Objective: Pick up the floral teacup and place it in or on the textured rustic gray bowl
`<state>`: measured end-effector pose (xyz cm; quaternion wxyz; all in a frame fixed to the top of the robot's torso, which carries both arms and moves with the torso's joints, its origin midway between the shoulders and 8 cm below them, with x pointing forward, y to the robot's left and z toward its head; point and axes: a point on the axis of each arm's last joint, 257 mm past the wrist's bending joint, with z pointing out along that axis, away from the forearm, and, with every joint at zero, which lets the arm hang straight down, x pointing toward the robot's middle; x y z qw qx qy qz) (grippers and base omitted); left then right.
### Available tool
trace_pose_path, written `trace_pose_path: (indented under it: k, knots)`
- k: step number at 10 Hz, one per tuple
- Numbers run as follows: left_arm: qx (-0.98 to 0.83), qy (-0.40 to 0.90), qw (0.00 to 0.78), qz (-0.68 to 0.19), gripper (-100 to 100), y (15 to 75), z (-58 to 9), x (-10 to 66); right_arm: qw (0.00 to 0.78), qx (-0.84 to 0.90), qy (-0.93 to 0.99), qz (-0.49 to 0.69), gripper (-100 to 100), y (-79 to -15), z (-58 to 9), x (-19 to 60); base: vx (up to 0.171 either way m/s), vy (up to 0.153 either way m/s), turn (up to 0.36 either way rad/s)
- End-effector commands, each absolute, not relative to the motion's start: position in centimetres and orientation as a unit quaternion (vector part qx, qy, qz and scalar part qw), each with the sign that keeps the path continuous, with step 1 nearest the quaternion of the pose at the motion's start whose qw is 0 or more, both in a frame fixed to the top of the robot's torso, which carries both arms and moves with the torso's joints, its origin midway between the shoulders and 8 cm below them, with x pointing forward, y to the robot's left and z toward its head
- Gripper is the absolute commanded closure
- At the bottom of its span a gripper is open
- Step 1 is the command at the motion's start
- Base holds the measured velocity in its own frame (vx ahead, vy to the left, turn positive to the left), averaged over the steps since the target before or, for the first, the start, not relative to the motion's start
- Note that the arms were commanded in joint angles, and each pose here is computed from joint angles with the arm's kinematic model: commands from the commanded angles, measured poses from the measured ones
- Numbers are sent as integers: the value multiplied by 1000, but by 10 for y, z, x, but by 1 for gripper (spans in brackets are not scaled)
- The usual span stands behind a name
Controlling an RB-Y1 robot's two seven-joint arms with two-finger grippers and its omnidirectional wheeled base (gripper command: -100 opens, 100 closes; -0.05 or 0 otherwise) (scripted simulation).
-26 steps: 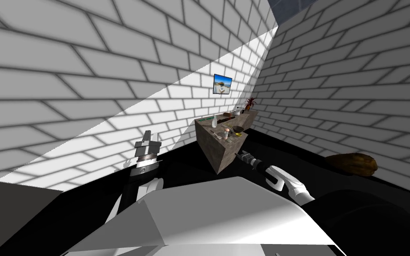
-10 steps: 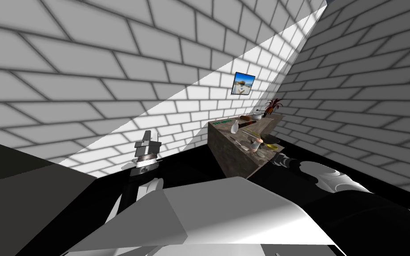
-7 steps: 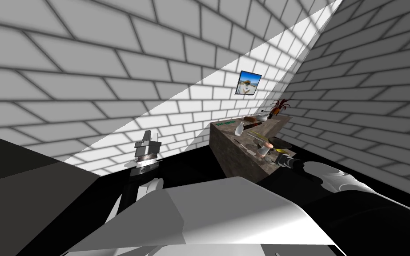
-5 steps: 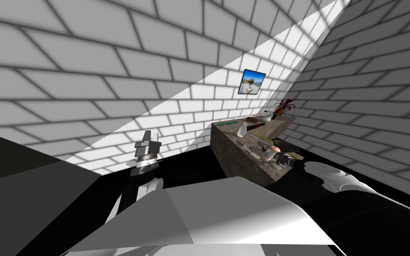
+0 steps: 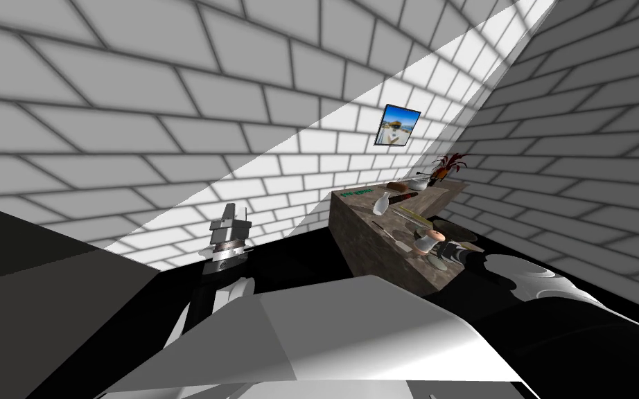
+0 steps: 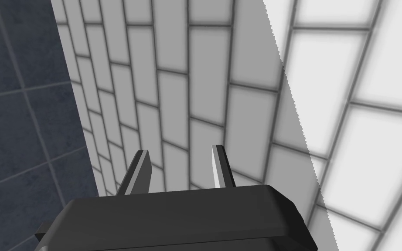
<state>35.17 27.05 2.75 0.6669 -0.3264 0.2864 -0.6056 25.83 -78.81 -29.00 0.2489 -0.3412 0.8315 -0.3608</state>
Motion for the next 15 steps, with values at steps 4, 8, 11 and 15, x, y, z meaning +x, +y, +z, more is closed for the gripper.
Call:
trace_pose_path:
  k: [4, 8, 11, 15]
  knots:
    - [-326, 286, 667, -606, 0, 270, 28, 352, 244, -341, 831, -366, -100, -806, -287, 239, 29, 10, 26]
    - [-326, 286, 667, -606, 0, 270, 28, 352, 251, -331, 833, -365, -100, -814, -287, 223, 39, 12, 31]
    - [-326, 286, 667, -606, 0, 270, 28, 352, 235, -328, 838, -367, -100, -823, -294, 195, 38, 7, 32]
    - [-326, 286, 667, -606, 0, 270, 28, 352, 237, -324, 840, -366, -100, -824, -299, 184, 22, 9, 15]
